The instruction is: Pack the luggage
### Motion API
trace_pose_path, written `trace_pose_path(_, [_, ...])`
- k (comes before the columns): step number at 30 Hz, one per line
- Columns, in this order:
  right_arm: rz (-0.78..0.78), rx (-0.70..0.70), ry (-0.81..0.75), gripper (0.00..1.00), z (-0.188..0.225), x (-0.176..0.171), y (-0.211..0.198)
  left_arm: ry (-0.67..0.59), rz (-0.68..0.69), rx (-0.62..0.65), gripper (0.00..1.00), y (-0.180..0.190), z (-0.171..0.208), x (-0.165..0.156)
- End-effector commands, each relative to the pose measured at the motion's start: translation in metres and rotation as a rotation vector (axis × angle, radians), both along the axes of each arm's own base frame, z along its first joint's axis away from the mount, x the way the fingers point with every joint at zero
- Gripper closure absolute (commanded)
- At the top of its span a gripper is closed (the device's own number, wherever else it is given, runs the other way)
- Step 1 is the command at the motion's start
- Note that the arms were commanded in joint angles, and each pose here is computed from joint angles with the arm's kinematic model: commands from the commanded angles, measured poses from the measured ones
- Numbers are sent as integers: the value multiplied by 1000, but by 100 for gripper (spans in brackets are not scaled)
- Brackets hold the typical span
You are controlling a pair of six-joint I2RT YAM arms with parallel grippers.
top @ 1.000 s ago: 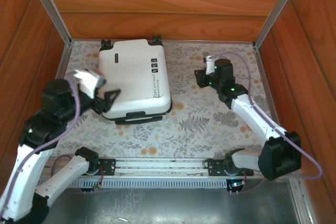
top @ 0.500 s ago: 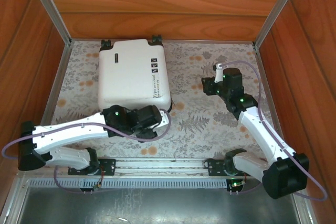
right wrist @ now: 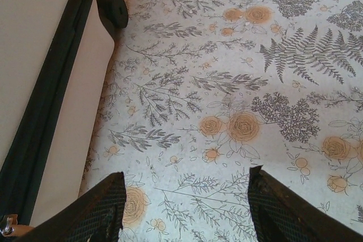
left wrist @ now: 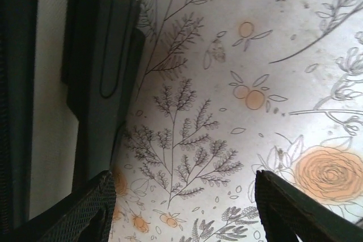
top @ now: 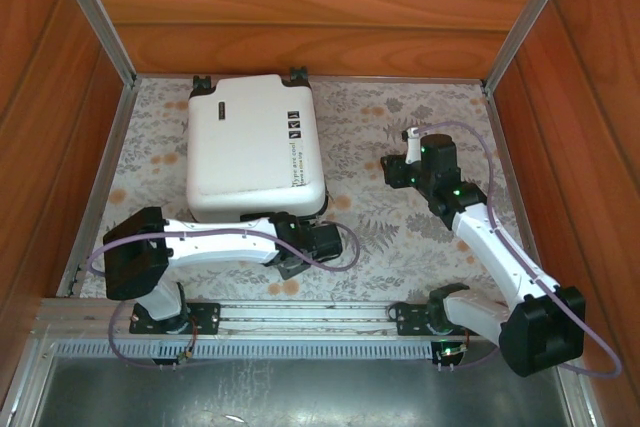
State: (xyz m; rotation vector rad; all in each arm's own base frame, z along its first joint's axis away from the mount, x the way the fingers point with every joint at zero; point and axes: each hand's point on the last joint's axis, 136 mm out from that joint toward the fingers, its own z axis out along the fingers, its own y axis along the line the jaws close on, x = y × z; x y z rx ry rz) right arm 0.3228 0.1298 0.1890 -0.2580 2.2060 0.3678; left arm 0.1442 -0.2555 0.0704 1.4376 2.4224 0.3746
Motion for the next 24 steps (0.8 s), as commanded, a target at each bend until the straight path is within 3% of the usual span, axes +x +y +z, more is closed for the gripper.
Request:
trace_pose_path(1, [24, 0, 6, 38, -6, 0, 3, -41, 78, 33, 30, 18, -1, 12])
trace_pose_path(14, [36, -6, 23, 37, -15, 1, 5, -269, 202, 54, 27, 38, 19, 51])
trace_pose_path(18, [41, 2, 32, 37, -17, 2, 7, -263, 262, 67, 26, 48, 14, 61])
trace_pose_path(24, [31, -5, 37, 38, -20, 2, 5, -106, 238, 82, 26, 38, -17, 53])
